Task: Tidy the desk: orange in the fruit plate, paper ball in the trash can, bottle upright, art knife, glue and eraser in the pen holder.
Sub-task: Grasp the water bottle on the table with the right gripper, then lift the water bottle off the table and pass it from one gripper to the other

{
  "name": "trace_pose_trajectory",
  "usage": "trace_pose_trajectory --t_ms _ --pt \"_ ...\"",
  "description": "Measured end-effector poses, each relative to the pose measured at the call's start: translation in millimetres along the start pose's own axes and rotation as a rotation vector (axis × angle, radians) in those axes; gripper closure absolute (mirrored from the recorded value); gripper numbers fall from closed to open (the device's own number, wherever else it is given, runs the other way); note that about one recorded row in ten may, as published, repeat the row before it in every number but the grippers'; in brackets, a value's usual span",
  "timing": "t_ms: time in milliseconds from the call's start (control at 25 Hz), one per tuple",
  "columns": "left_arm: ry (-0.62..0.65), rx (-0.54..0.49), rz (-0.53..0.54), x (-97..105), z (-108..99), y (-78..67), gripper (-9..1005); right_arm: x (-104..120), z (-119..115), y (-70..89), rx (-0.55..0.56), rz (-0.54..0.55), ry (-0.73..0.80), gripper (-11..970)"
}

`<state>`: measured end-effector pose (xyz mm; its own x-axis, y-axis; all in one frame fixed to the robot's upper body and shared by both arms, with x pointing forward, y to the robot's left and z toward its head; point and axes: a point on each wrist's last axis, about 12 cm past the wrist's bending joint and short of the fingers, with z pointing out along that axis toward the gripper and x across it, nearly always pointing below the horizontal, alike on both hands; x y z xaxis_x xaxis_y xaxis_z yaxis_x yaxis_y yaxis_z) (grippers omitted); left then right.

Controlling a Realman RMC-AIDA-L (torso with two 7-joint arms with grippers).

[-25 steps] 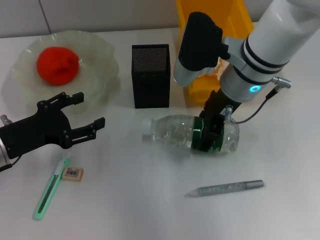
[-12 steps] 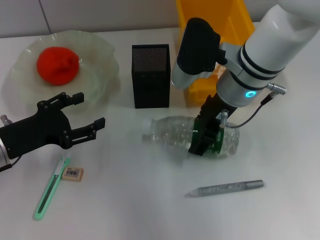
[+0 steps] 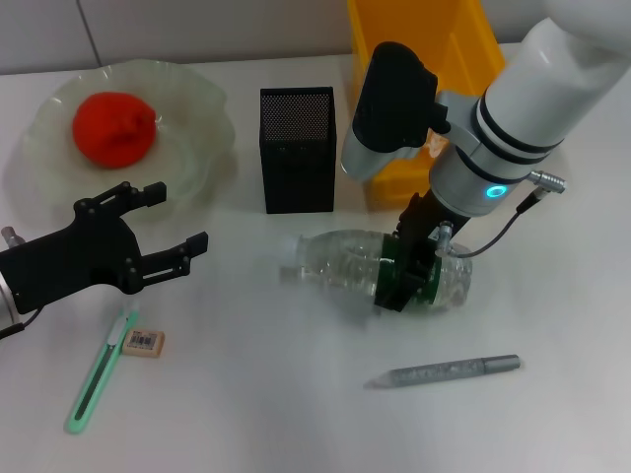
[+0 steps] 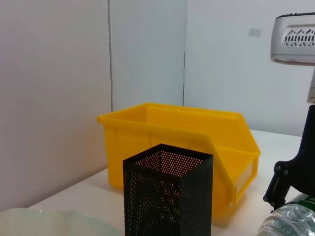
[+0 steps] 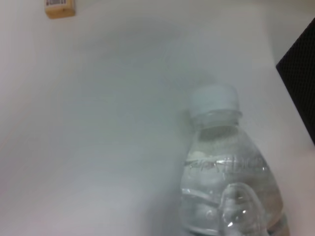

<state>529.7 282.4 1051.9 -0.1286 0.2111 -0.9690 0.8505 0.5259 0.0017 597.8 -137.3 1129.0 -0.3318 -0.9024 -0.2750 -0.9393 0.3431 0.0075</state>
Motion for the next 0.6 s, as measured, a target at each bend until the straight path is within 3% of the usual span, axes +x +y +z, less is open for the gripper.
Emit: trace_pose_trajectory --t_ms 600 --pt "-0.001 0.001 -0.005 1.3 -1.2 -1.3 139 10.5 0.2 2.1 0.002 0.001 -0.020 186"
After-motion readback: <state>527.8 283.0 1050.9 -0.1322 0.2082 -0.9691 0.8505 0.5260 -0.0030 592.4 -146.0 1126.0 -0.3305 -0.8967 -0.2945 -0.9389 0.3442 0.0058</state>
